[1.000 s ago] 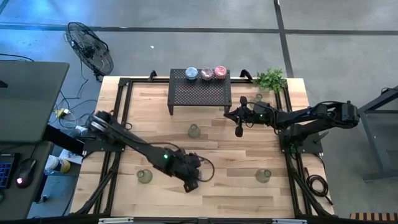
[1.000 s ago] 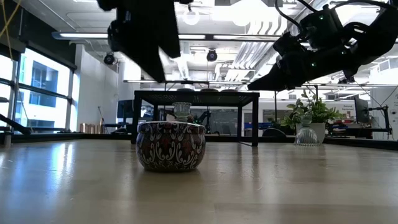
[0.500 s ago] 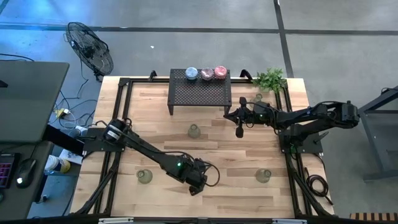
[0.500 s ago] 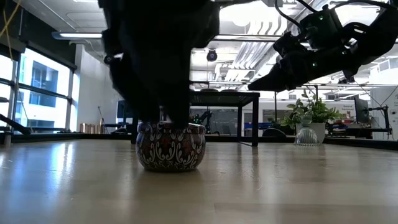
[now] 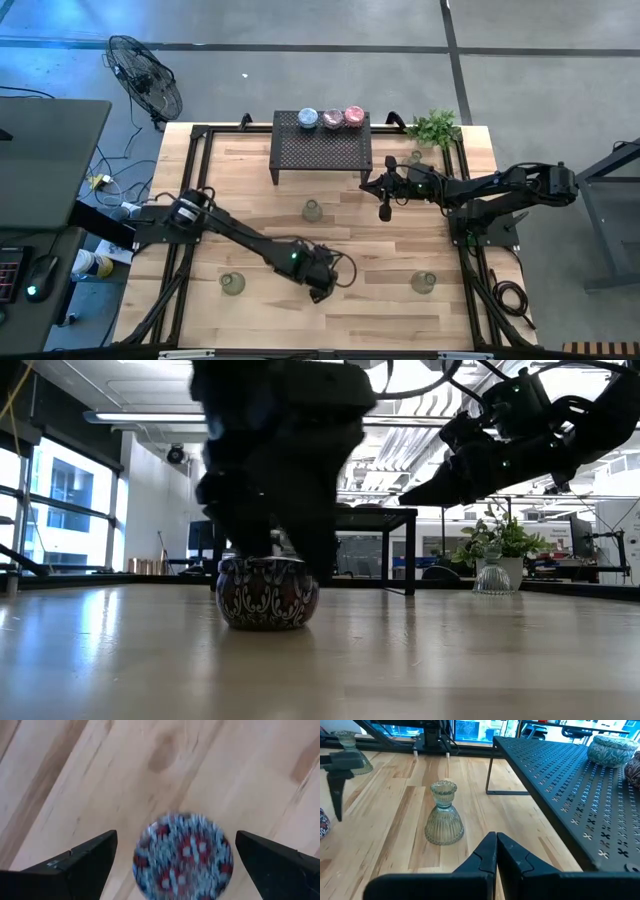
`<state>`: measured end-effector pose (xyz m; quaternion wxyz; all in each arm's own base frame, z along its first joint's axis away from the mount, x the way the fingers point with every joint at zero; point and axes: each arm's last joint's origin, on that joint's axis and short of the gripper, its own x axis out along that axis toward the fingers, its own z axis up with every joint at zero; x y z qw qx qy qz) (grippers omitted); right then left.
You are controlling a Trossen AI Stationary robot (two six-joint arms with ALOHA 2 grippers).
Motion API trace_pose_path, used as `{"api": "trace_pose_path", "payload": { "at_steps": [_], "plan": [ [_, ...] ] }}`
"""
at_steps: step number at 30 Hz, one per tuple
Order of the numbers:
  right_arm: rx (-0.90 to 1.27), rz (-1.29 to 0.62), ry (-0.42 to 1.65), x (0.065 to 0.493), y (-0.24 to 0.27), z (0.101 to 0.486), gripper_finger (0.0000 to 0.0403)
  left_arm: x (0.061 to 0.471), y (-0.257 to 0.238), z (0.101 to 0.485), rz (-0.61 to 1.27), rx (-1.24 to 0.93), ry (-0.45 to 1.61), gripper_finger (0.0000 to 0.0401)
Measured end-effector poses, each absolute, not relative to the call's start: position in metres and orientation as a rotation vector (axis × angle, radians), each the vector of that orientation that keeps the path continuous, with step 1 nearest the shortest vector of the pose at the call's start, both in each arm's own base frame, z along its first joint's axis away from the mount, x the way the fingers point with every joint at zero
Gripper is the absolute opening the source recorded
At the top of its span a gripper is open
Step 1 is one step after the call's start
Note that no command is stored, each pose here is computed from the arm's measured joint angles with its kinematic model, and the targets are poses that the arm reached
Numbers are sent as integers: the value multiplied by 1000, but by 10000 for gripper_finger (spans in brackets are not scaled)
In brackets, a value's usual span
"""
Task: Pick & Place candle stick holders
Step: Align the dark red scented candle with the other scented candle on the shelf
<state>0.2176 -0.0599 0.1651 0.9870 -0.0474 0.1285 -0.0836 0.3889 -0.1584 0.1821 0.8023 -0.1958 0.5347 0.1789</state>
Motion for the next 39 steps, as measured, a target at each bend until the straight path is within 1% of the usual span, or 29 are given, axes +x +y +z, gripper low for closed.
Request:
{"api": "trace_pose_path", "payload": {
  "at_steps": [6, 14, 17, 28, 32, 34, 39],
  "plan": [
    [-103, -167, 259, 218, -60, 165, 1, 391, -151, 182, 394, -418, 1153, 393],
    [-103, -167, 259, 218, -60, 165, 1, 389, -153, 182, 380, -412, 1174, 337],
    [-103, -167, 259, 218, -60, 165, 2, 388, -155, 182, 377, -404, 1179, 323],
    [-108, -167, 260, 218, -60, 165, 1, 387, -155, 181, 370, -402, 1183, 319],
    [-108, -167, 260, 218, -60, 165, 2, 388, -156, 167, 360, -396, 1241, 319],
    [-109, -169, 260, 218, -60, 165, 1, 390, -158, 160, 324, -377, 1269, 319],
    [-112, -182, 261, 218, -60, 165, 2, 390, -158, 160, 285, -346, 1284, 319]
  ]
}}
